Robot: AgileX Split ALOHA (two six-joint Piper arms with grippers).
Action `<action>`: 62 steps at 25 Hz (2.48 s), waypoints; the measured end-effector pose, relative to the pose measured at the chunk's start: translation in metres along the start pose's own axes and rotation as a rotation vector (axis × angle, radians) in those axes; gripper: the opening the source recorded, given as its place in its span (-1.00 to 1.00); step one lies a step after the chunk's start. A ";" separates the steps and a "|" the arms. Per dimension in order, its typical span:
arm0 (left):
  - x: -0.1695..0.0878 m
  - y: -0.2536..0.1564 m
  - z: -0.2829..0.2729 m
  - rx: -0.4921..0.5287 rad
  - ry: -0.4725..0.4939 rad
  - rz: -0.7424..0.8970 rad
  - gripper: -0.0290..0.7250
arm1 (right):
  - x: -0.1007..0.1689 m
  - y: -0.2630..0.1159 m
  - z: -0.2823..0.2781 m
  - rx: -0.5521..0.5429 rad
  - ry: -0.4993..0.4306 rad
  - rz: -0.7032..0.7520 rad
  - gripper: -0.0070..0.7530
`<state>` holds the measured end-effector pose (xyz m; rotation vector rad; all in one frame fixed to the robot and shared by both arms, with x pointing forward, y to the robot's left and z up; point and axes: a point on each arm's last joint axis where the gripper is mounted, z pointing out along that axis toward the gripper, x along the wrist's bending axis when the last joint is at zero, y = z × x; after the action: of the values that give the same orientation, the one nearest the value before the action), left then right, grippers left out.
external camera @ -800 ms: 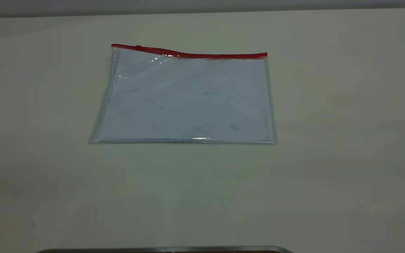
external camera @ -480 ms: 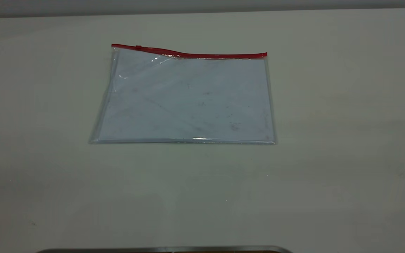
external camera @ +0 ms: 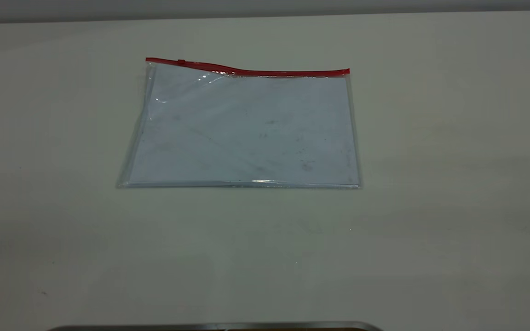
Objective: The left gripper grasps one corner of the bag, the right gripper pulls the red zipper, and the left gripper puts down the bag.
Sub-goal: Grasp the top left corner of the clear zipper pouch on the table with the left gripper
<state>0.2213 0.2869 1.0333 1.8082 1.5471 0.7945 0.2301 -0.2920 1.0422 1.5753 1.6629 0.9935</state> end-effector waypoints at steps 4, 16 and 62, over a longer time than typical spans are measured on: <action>0.000 0.000 0.000 0.000 0.000 0.000 0.25 | 0.000 0.000 0.000 0.000 0.000 0.000 -0.14; -0.004 0.001 0.000 -0.010 -0.041 -0.012 0.25 | 0.000 0.000 0.000 -0.001 -0.003 -0.001 -0.15; 0.056 0.146 0.342 0.431 -0.308 -0.055 0.50 | 0.129 0.081 0.348 0.411 0.644 -0.171 0.11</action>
<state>0.5843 0.2996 0.9356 2.0596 1.6339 0.1436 0.5574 -0.1298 0.9394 1.3943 2.5303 1.2010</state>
